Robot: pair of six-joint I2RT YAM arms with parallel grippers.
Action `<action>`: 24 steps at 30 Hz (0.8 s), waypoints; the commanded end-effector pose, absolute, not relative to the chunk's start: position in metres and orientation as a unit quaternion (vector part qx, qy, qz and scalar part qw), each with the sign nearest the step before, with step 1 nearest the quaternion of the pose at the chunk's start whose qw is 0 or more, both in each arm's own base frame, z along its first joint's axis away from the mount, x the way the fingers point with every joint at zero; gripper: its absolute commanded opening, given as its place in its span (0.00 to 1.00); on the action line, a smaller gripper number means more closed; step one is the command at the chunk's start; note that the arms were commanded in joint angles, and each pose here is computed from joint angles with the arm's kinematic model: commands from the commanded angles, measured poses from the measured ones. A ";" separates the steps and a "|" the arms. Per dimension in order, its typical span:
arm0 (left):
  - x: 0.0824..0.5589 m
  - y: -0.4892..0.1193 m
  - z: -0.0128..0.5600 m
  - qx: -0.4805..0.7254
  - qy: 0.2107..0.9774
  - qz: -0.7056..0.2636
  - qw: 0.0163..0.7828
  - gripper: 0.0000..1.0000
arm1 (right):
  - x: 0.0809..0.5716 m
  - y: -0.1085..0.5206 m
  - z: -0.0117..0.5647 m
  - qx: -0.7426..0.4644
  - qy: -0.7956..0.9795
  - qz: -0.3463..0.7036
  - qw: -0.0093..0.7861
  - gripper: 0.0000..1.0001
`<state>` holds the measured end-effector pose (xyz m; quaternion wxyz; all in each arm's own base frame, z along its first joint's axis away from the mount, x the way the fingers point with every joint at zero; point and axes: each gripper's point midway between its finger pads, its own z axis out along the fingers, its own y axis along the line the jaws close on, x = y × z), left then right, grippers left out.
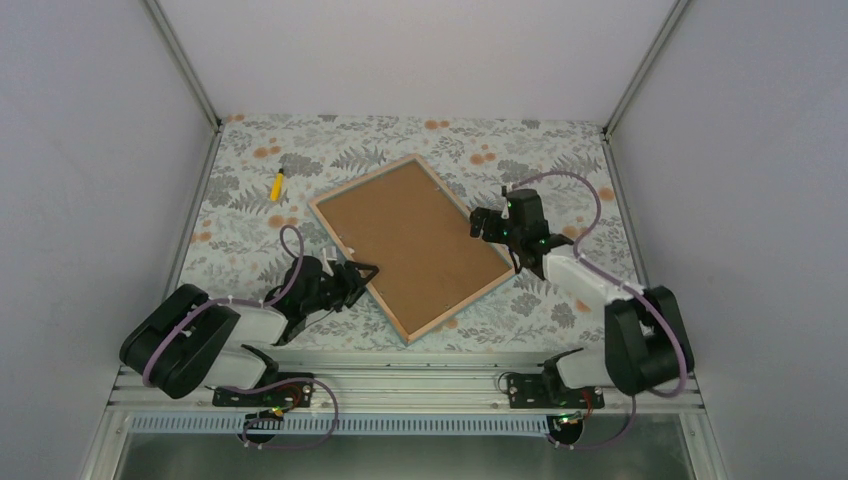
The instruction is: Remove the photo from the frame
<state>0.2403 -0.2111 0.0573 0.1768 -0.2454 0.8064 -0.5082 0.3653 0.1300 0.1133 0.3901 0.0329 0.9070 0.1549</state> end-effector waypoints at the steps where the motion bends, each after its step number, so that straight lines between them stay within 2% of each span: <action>1: 0.248 -0.214 0.072 -0.208 0.809 -0.511 0.203 0.56 | 0.385 0.140 0.109 -0.020 0.907 0.182 0.379 1.00; 5: 0.251 -0.212 0.068 -0.201 0.822 -0.493 0.205 0.58 | 0.390 0.141 0.084 -0.030 0.921 0.183 0.342 1.00; 12: 0.255 -0.210 0.059 -0.188 0.845 -0.457 0.206 0.59 | 0.370 0.151 0.053 -0.044 0.936 0.211 0.279 1.00; 24: 0.280 -0.203 0.055 -0.141 0.898 -0.349 0.226 0.69 | 0.318 0.161 0.046 -0.056 0.935 0.264 0.229 1.00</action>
